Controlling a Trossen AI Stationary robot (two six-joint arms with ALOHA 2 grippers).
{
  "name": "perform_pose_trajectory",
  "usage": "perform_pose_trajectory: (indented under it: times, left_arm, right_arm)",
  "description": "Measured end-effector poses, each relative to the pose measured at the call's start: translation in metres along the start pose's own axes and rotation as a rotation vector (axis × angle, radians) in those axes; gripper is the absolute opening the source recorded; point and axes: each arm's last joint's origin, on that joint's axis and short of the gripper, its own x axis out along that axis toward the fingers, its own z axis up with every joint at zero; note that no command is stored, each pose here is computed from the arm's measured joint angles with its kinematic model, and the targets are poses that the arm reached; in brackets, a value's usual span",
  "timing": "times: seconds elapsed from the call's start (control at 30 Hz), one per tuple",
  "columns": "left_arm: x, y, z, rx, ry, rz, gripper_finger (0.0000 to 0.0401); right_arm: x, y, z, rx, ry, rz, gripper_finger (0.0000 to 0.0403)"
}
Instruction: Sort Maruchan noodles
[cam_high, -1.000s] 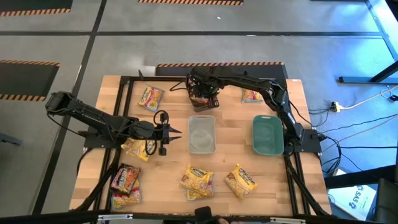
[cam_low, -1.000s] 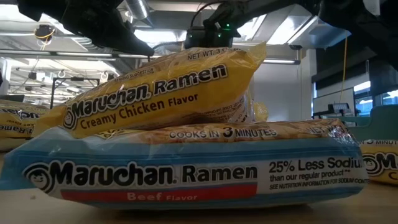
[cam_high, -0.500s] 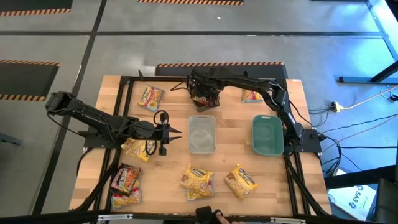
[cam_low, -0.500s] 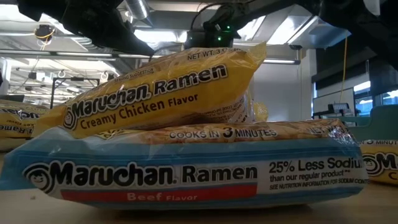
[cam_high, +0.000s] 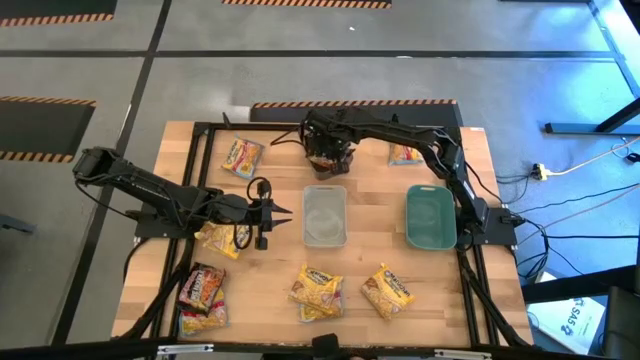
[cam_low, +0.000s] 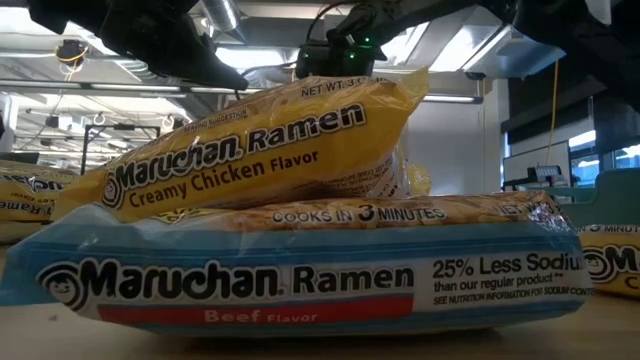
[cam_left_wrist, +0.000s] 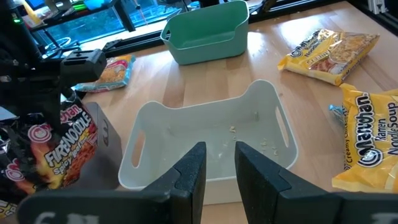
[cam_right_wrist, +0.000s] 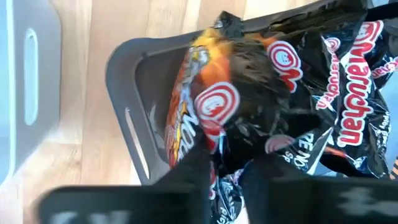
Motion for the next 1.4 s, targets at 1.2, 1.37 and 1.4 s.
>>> perform_pose_trajectory:
  times: [1.2,1.37,1.4]
  left_arm:
    - [0.0,0.0,0.001,-0.003,-0.008,0.0,0.0079]
    - [0.0,0.0,0.001,-0.002,-0.008,-0.001,0.0079]
    - [0.0,0.0,0.001,-0.002,-0.008,-0.001,0.0079]
  right_arm:
    - [0.027,0.004,0.01,-0.021,-0.146,-0.06,0.0031]
    - [0.028,0.001,0.017,0.009,-0.22,-0.101,0.0086]
    - [0.028,0.0,0.017,0.011,-0.221,-0.11,0.0102]
